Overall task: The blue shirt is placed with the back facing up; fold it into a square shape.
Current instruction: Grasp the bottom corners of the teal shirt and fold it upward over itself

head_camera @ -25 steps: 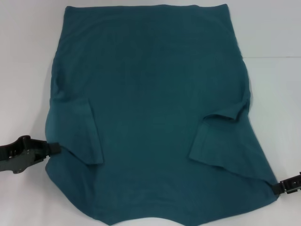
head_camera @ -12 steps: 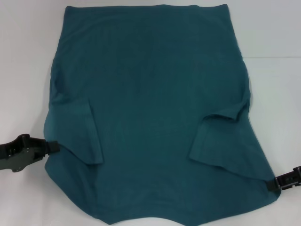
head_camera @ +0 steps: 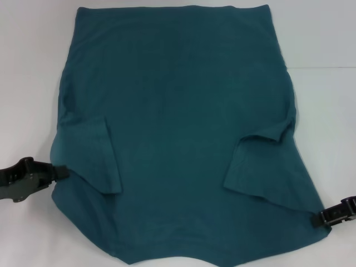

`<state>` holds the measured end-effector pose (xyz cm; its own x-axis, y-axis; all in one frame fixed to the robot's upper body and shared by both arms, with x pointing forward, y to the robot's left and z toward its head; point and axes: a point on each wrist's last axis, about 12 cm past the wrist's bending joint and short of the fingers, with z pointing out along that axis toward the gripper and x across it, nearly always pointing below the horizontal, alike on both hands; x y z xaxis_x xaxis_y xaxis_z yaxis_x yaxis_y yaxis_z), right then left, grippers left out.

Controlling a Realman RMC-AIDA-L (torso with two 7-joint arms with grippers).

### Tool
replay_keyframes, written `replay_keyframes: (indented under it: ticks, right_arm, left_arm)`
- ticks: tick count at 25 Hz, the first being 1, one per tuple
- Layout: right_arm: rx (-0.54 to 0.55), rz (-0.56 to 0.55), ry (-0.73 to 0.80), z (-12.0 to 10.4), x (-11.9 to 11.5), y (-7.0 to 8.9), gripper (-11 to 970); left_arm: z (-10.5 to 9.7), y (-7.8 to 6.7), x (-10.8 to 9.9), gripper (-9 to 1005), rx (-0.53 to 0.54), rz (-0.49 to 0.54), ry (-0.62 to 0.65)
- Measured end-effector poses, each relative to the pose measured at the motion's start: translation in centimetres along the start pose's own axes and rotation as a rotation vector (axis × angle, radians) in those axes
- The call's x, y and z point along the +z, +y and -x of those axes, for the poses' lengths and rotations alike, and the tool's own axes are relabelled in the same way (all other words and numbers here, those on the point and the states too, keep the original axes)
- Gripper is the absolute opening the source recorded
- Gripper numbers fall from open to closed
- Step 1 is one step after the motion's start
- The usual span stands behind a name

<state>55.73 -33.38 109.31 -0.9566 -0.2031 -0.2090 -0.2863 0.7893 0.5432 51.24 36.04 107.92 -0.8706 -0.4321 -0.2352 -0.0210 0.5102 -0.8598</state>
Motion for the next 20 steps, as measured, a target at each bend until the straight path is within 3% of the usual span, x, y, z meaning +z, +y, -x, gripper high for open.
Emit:
replay_keyframes:
  ticks: [20]
  right_arm:
    - [-0.056,0.032,0.029,1.6,1.3,2.1,588]
  left_arm:
    - [0.1,0.1,0.0,24,-0.002,0.001,-0.012]
